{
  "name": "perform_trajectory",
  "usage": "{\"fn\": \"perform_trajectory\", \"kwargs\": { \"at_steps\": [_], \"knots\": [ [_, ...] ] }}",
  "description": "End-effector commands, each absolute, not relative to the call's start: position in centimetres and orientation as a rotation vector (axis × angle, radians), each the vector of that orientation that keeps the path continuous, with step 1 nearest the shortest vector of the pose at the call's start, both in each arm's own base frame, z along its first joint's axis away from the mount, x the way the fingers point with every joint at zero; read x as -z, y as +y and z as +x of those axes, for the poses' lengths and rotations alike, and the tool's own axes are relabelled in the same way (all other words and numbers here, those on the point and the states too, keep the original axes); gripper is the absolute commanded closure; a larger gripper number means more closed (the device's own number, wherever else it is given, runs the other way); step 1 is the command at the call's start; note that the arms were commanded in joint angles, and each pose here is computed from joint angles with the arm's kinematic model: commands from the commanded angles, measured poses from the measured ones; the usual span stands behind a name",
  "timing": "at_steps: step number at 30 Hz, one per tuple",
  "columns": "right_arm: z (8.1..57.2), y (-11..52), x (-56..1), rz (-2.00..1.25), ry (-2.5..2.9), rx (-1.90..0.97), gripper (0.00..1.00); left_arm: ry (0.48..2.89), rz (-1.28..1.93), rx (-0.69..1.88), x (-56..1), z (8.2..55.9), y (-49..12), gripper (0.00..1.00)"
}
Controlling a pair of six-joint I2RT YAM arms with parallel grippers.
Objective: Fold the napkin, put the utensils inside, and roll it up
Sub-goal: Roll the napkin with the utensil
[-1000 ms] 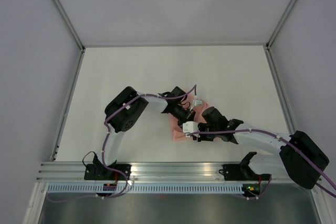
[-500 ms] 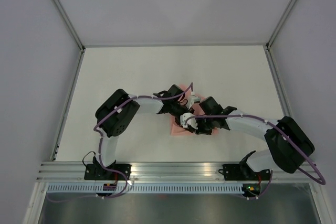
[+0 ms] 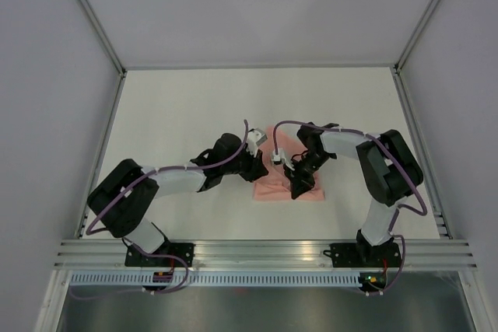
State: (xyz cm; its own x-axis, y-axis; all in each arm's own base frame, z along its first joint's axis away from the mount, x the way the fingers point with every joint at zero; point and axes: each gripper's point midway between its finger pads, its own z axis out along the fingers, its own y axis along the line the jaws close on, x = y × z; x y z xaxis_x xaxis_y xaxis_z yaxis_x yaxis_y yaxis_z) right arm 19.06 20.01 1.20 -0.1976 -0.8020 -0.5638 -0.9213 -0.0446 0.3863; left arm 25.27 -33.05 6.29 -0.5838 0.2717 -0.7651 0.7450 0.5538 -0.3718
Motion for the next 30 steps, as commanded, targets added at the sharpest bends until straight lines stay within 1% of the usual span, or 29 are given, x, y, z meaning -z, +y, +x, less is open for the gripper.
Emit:
{"fn": "perform_trajectory", "kwargs": {
  "at_steps": [1, 4, 5, 7, 8, 10, 12, 15, 20, 21, 23, 26, 27, 30],
  "knots": [
    [15.5, 16.9, 1.2, -1.956, 2.239, -1.213, 0.99, 1.866, 0.653, 0.86, -11.7, 27.7, -32.7, 0.78],
    [16.1, 16.9, 1.6, -1.938, 2.278, -1.257, 1.0, 1.803, 0.694, 0.756, -11.7, 26.7, -31.8, 0.78],
    [16.4, 16.9, 1.8, -1.931, 2.289, -1.268, 0.99, 1.778, 0.741, 0.741, -11.5, 25.4, -32.3, 0.78],
    [16.6, 16.9, 1.9, -1.916, 2.309, -1.291, 0.99, 1.714, 0.77, 0.642, -12.0, 25.2, -32.1, 0.78],
    [16.8, 16.9, 2.1, -1.913, 2.318, -1.294, 1.0, 1.679, 0.809, 0.642, -12.2, 23.8, -32.9, 0.78],
    [17.2, 16.9, 2.4, -1.888, 2.339, -1.318, 0.99, 1.614, 0.86, 0.569, -12.6, 22.8, -33.3, 0.77],
    [17.4, 16.8, 2.5, -1.867, 2.358, -1.326, 0.99, 1.586, 0.906, 0.548, -12.7, 22.0, -33.9, 0.77],
    [17.9, 16.9, 2.7, -1.837, 2.378, -1.344, 1.0, 1.546, 1.029, 0.443, -11.6, 20.8, -34.8, 0.76],
    [18.5, 16.9, 3.3, -1.801, 2.415, -1.345, 1.0, 1.465, 1.24, 0.406, -9.9, 17.5, -37.4, 0.75],
    [18.5, 16.7, 3.4, -1.797, 2.421, -1.342, 1.0, 1.447, 1.309, 0.352, -8.8, 17.2, -37.5, 0.74],
    [18.4, 16.6, 3.6, -1.793, 2.429, -1.35, 0.99, 1.396, 1.385, 0.34, -8.3, 15.9, -38.7, 0.74],
    [18.4, 16.5, 3.8, -1.791, 2.431, -1.349, 1.0, 1.338, 1.465, 0.301, -7.4, 15.3, -39.7, 0.71],
    [18.5, 16.5, 3.8, -1.784, 2.434, -1.35, 1.0, 1.32, 1.489, 0.3, -7.2, 15.2, -40.1, 0.65],
    [18.6, 16.4, 3.8, -1.78, 2.434, -1.347, 0.99, 1.312, 1.544, 0.282, -5.8, 15.0, -40.6, 0.65]
  ]
}}
